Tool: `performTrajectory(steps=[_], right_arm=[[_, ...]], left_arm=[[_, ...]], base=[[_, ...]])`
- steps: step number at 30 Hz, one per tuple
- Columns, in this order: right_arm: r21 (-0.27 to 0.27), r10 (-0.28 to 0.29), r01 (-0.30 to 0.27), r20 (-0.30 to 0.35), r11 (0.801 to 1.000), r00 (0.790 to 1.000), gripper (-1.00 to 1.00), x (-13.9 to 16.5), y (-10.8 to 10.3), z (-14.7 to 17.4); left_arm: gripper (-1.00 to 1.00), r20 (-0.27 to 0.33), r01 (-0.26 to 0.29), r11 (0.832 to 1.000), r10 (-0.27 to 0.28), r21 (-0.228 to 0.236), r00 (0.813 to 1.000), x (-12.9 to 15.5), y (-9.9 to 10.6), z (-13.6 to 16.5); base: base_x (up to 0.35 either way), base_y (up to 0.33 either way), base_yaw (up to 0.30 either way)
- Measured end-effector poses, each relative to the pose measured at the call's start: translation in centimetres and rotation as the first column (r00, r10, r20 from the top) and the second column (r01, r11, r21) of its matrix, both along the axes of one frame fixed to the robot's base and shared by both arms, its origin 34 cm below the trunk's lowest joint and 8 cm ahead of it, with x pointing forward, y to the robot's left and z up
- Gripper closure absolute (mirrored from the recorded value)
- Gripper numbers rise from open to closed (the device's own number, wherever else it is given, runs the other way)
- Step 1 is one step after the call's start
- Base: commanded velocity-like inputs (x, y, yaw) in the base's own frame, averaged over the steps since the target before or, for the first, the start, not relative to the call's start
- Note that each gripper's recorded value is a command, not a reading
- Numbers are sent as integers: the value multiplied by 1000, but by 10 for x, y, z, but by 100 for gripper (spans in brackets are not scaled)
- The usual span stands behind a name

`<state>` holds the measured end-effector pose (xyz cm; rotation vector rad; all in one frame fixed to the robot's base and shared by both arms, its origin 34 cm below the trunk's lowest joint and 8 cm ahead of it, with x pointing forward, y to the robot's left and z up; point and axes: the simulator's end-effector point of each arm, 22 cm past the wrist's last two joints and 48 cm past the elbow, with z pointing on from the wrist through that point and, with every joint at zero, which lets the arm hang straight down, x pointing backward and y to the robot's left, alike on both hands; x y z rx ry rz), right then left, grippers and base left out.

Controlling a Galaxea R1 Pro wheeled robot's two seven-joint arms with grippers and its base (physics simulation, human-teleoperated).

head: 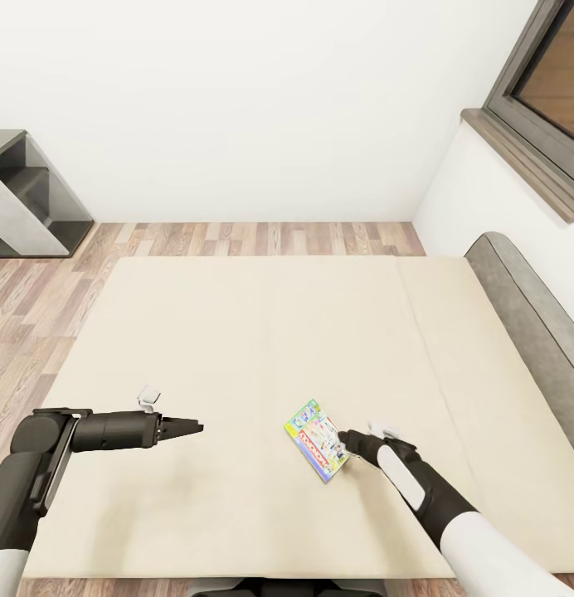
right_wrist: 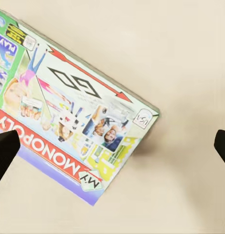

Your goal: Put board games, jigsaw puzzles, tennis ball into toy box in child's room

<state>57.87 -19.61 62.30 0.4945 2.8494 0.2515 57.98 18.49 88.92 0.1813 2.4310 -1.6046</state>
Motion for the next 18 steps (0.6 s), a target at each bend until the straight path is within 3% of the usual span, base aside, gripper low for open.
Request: performTrajectory(steps=[6, 12, 18], right_arm=[[38, 9, -12, 75, 999, 997, -100, 27, 17, 22], [54, 27, -31, 75, 998, 997, -100, 36, 26, 31], [70, 81, -86, 68, 994, 994, -100, 74, 38, 59]], left_arm=[[-100, 0, 0, 1000, 0, 0, 1000, 0, 0, 0], [-100, 0, 0, 1000, 0, 0, 1000, 0, 0, 0], [-100, 0, 1, 1000, -1, 0, 1000, 0, 0, 0]], base=[[0, 0, 0], [0, 0, 0], [0, 0, 0]])
